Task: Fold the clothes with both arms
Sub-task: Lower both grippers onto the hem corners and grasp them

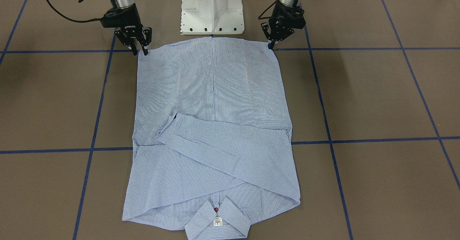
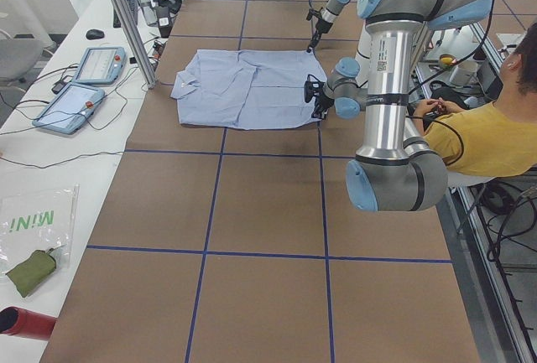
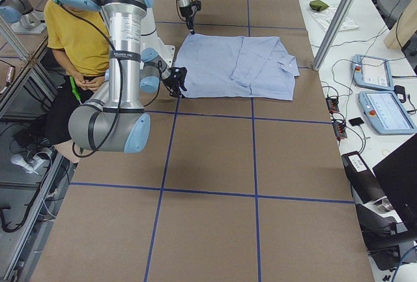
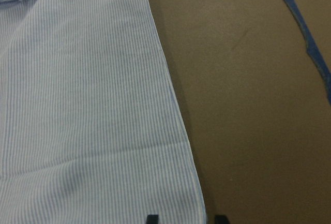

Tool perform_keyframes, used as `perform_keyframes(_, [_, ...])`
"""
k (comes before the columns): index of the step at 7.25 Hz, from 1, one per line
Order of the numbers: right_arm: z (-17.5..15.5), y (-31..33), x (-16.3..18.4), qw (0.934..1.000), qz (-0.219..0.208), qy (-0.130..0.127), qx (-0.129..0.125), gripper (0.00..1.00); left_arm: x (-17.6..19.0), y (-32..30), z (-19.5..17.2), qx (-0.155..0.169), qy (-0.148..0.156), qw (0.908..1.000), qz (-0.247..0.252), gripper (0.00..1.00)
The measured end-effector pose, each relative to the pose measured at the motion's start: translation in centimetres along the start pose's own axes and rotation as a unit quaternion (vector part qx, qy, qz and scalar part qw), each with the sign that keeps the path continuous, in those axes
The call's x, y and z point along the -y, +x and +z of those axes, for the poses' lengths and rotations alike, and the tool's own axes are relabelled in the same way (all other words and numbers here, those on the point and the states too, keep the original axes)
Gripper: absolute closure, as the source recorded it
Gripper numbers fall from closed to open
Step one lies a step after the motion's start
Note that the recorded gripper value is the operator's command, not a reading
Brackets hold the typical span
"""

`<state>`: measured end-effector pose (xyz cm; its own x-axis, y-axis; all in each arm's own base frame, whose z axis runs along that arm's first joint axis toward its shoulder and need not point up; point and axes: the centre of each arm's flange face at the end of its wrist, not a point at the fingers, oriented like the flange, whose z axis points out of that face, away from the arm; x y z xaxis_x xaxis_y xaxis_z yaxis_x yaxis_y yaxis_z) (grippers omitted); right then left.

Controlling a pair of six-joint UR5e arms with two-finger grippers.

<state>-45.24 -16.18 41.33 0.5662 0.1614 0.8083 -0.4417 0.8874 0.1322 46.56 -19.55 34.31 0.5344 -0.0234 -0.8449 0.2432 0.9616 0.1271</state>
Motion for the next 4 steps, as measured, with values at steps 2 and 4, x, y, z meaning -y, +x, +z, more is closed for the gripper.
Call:
perform_keyframes(2, [0.06,-0.14,-0.27,1.0000,-0.005,0.000,-0.007,1.00,0.05,0.04,-0.06,-0.001,0.000,1.0000,0.000,1.00])
perform_keyframes(4, [0.00,-0.21,-0.33,0.9998,-0.011,0.001,-0.018,1.00,0.13,0.25,-0.32,-0.004,0.000,1.0000,-0.001,1.00])
